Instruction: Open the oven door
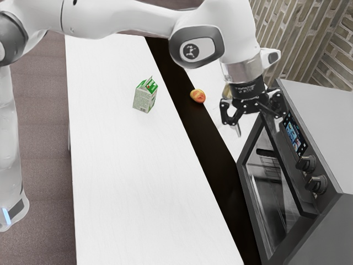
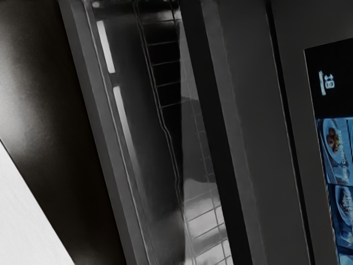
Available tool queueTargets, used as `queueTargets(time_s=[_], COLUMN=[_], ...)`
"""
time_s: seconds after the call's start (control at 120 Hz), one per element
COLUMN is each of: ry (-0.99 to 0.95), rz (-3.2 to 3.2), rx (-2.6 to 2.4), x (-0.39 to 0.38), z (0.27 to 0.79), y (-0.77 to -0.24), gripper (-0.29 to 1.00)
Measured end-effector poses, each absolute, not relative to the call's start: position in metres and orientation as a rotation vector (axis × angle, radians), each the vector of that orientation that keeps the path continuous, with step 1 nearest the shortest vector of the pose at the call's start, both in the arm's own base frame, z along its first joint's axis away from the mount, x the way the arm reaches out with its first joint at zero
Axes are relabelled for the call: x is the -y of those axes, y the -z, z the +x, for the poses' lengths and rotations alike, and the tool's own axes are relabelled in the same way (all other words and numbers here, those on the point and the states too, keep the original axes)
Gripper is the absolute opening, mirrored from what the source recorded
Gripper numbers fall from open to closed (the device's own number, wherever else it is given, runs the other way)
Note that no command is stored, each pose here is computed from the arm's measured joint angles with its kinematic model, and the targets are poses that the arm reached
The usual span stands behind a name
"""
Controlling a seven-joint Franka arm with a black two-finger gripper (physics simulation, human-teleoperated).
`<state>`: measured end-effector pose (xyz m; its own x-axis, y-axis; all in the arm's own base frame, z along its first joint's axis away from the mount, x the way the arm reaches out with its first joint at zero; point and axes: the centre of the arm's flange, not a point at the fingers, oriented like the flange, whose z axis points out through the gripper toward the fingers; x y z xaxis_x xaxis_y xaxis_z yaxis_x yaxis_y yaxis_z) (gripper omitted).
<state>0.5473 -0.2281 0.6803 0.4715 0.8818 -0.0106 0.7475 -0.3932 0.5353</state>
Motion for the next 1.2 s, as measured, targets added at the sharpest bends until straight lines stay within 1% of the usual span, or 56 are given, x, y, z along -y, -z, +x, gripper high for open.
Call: queueTargets(time_s=[0.175, 0.417, 0.925, 1.108, 1.2], ry=[-0.384, -0.355, -0.267, -0.273, -0.255], rz=[2.244, 2.255, 2.277, 2.262, 2.261], rx=[-1.357, -1.369, -1.377, -1.392, -1.399], x=[0.218, 0.209, 0.21, 0.204, 0.204], z=[0.558, 0.575, 0.591, 0.573, 0.571], y=[-0.679, -0.658, -0.622, -0.631, -0.627], gripper=[0.7, 0.7, 0.7, 0.7, 0.7])
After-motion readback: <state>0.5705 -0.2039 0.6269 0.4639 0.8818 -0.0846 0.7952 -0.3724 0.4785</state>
